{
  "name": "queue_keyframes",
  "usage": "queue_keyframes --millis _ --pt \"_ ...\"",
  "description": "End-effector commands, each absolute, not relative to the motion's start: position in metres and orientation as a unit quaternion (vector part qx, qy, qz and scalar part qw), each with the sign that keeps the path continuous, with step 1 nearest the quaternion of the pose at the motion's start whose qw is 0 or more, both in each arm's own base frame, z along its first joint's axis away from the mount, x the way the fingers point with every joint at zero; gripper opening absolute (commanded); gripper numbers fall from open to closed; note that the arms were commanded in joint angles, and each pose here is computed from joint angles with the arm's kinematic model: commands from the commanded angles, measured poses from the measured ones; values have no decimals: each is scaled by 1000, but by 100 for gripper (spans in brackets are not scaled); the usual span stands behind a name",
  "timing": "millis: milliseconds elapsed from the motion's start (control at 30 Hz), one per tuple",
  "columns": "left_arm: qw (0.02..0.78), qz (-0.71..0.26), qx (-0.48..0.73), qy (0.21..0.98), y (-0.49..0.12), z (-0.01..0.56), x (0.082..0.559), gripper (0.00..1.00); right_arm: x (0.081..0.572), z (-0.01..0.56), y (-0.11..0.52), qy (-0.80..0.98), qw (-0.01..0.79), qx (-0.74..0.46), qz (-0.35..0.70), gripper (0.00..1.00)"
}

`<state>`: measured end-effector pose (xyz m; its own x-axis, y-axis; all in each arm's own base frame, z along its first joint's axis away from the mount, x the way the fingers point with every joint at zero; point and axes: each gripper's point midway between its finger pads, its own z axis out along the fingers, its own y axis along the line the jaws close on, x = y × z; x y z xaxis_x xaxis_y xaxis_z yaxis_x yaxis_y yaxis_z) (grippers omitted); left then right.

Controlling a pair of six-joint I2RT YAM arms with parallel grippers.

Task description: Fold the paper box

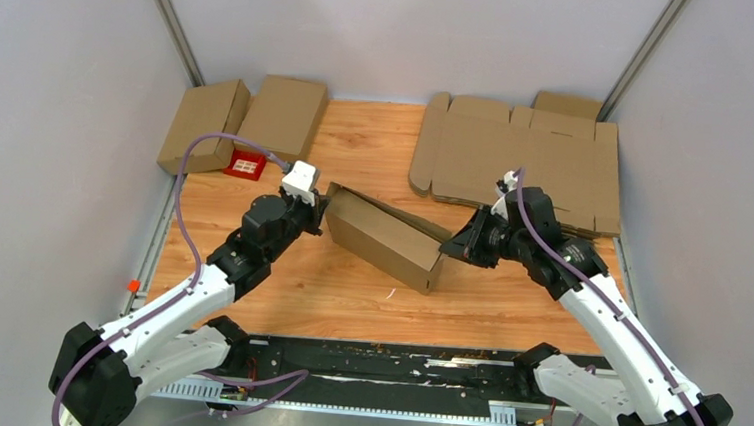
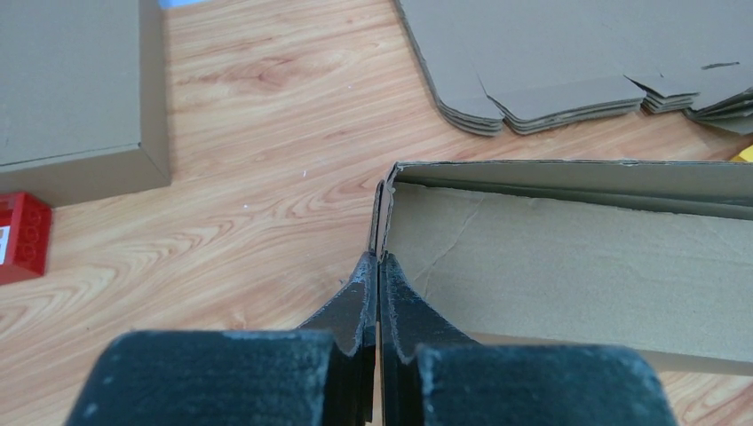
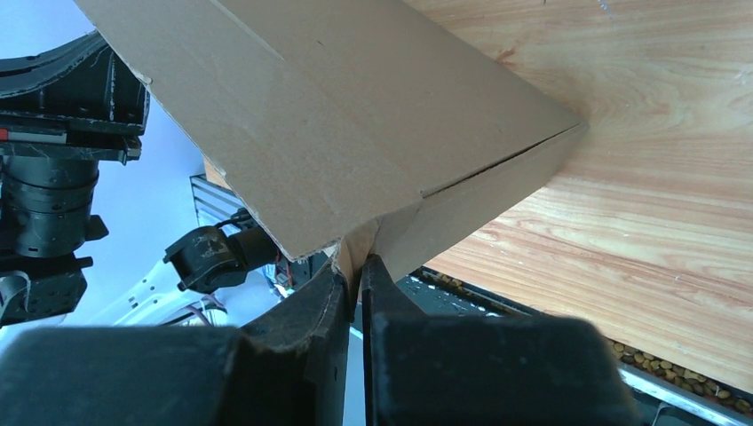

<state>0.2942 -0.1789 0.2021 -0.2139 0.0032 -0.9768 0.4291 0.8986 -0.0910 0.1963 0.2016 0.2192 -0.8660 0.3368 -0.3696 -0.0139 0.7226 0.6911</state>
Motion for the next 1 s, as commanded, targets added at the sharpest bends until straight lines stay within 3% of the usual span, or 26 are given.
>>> queue_keyframes --millis 0,433,967 --pt "591 -168 158 773 -180 194 290 0 203 254 214 861 266 94 423 0" --pt "588 -162 159 776 -179 192 291 0 214 263 194 852 307 113 408 0" --pt "583 -179 161 776 -187 192 290 0 214 250 196 850 293 142 414 0"
